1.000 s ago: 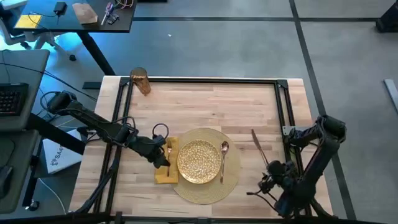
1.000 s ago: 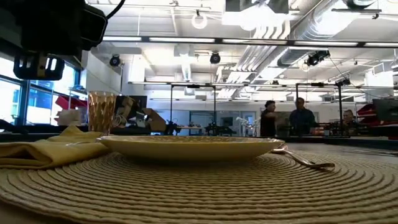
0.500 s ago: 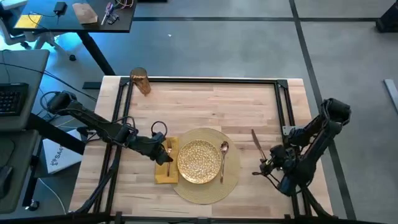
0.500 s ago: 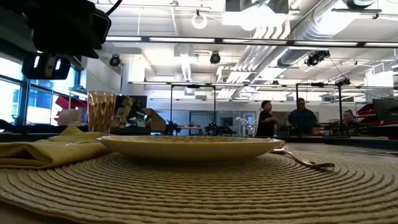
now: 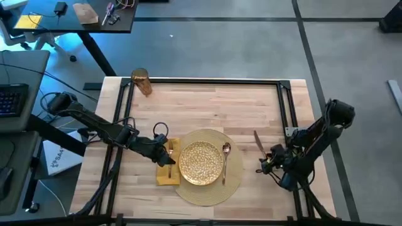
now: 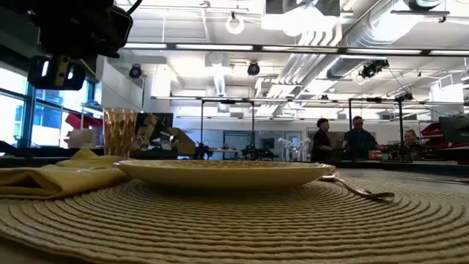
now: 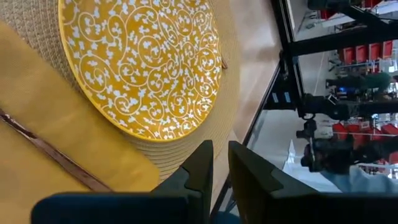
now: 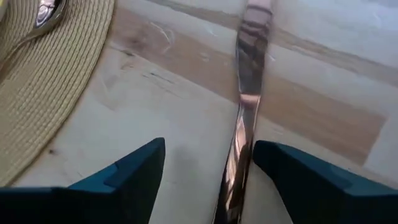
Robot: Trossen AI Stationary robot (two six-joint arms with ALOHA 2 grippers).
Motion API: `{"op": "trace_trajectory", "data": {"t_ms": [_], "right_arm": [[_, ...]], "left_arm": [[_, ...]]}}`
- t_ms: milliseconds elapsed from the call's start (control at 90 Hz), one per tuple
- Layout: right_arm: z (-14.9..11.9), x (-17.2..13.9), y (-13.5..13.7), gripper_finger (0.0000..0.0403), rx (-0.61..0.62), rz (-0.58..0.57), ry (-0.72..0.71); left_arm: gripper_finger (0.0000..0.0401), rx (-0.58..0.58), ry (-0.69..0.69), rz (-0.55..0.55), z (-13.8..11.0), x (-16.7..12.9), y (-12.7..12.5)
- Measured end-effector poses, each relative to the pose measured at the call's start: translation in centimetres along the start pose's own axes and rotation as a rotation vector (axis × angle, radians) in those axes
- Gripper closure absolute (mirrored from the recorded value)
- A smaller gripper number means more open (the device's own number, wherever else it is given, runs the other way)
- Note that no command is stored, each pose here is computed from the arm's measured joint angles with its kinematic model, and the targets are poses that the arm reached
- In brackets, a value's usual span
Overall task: Set table place
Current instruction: Put the light brown knife on the tablemat to the right of the light brown spoon
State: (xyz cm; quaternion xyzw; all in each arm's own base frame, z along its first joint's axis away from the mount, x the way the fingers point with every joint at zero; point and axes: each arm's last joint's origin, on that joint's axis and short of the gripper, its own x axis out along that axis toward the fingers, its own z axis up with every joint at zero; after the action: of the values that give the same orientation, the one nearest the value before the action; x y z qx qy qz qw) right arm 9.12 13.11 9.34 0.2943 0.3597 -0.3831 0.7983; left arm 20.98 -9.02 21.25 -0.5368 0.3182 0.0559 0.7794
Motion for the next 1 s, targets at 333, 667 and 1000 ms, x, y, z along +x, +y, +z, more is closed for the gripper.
{"op": "trace_trajectory", "data": {"t_ms": [333, 667, 1000], "right_arm": [[-2.7, 1.1, 2.5, 0.0228, -0.129, -0.169, -0.149], [-3.7, 0.6, 4.8, 0.0388, -0.169, -0.225, -0.143], [-1.0, -2.6, 7.8, 0.0400, 0.099, -0.080, 0.094]], "left_arm": [[0.0366, 0.001, 0.000, 0.000, 0.0, 0.0, 0.0], [0.0366, 0.001, 0.016, -0.004, 0.0, 0.0, 0.0], [0.0366, 0.008, 0.013, -0.004, 0.0, 0.0, 0.0]]}}
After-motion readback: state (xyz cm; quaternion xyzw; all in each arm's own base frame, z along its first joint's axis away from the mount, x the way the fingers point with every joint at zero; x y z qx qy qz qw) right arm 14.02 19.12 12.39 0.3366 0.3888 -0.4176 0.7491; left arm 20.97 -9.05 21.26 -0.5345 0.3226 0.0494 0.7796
